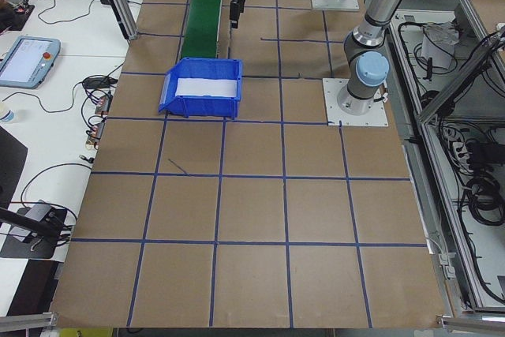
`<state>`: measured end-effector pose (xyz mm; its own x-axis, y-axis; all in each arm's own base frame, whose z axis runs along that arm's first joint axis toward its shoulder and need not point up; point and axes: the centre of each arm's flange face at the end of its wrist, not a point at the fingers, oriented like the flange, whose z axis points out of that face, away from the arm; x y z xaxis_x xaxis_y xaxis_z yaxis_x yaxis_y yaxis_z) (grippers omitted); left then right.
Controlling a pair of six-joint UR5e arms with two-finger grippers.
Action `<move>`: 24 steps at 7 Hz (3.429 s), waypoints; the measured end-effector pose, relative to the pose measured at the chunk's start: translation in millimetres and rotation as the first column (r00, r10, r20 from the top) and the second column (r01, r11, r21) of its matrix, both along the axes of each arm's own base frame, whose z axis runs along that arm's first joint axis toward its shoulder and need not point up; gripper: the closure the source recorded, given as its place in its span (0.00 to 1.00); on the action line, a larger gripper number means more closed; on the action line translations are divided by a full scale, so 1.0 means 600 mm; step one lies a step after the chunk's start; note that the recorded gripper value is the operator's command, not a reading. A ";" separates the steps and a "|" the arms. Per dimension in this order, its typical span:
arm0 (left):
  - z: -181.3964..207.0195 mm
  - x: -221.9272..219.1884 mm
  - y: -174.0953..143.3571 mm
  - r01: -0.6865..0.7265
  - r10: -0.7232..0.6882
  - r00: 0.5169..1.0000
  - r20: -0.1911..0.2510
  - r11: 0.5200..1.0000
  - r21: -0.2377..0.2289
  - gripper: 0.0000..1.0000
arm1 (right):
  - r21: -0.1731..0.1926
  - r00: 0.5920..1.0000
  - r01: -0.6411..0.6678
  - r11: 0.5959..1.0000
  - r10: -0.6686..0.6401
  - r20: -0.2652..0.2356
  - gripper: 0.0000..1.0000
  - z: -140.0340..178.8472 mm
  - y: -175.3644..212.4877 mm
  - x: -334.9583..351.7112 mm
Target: Move block left to right into plate
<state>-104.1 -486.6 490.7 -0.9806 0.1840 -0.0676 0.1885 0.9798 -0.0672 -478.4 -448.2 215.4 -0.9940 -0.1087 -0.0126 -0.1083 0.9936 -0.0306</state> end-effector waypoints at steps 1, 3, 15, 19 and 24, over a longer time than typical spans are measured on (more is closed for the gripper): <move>0.001 0.000 0.000 0.000 0.000 1.000 0.001 1.000 -0.001 0.00 | -0.005 1.000 0.000 1.000 0.000 -0.009 0.00 0.010 -0.001 -0.002; 0.002 0.000 0.000 0.000 0.000 1.000 0.001 1.000 -0.003 0.00 | -0.035 0.998 -0.005 0.999 0.003 -0.060 0.00 0.101 0.002 0.007; 0.012 0.001 -0.001 0.016 -0.016 1.000 0.006 1.000 -0.012 0.00 | -0.013 0.938 0.347 0.938 -0.347 -0.016 0.00 0.477 -0.059 0.984; 0.014 0.001 0.000 0.018 -0.018 1.000 0.007 1.000 -0.013 0.00 | -0.023 0.933 0.360 0.933 -0.360 -0.024 0.00 0.467 -0.054 1.058; 0.010 0.001 0.002 0.019 -0.019 1.000 0.008 1.000 -0.008 0.00 | -0.031 0.933 0.359 0.933 -0.360 -0.021 0.00 0.468 -0.054 1.059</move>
